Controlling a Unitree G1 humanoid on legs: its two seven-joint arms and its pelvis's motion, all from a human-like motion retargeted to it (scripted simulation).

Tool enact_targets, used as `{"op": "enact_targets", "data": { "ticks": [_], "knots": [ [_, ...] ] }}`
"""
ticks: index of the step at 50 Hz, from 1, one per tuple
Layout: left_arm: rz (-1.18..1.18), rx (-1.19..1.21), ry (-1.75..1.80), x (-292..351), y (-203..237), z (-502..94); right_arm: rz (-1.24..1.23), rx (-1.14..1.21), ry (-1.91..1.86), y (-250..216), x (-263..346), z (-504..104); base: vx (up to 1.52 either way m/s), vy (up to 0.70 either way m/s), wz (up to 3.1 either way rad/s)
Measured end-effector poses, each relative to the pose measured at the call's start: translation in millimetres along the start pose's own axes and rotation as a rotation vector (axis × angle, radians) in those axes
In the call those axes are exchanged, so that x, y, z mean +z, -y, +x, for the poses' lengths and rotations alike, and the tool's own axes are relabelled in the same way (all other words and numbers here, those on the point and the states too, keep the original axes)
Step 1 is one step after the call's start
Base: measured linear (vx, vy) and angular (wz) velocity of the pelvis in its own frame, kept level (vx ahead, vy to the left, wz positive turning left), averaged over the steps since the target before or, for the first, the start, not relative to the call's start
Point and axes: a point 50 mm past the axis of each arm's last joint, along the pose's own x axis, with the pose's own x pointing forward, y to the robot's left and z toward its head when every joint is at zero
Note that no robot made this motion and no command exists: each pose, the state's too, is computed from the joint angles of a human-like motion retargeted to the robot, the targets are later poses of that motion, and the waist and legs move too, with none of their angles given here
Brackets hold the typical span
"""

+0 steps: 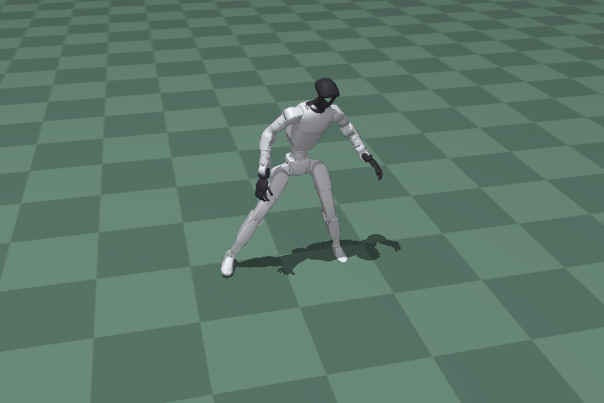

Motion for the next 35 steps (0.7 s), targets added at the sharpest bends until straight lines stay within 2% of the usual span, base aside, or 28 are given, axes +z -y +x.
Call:
{"op": "enact_targets", "data": {
  "ticks": [5,9,14,17,20,27,35],
  "knots": [
    [-0.161,0.15,-0.127,-23,-11,-3,0.03,-0.114,-0.039,18,-12,-4,-0.11,-0.67,-0.36],
    [-0.324,0.165,-0.352,-75,16,-33,0.039,-0.223,-0.025,37,-8,-4,-0.04,-0.78,-0.87],
    [-0.4,-0.072,-0.599,-123,96,-96,0.109,-0.286,0.002,61,-3,-4,0.02,-0.66,-0.29],
    [-0.356,-0.266,-0.623,-122,140,-127,0.213,-0.314,-0.007,74,-8,-7,0.04,-0.53,0.06],
    [-0.249,-0.403,-0.56,-111,164,-140,0.317,-0.367,-0.057,81,-23,-12,0.03,-0.49,-0.04],
    [-0.111,-0.438,-0.383,-84,164,-120,0.323,-0.397,-0.283,56,-63,-17,0.03,-0.46,-0.41],
    [-0.121,-0.353,-0.195,-35,144,-74,0.308,-0.163,-0.322,-9,-69,-19,0.03,-0.31,-0.16]
  ]
}}
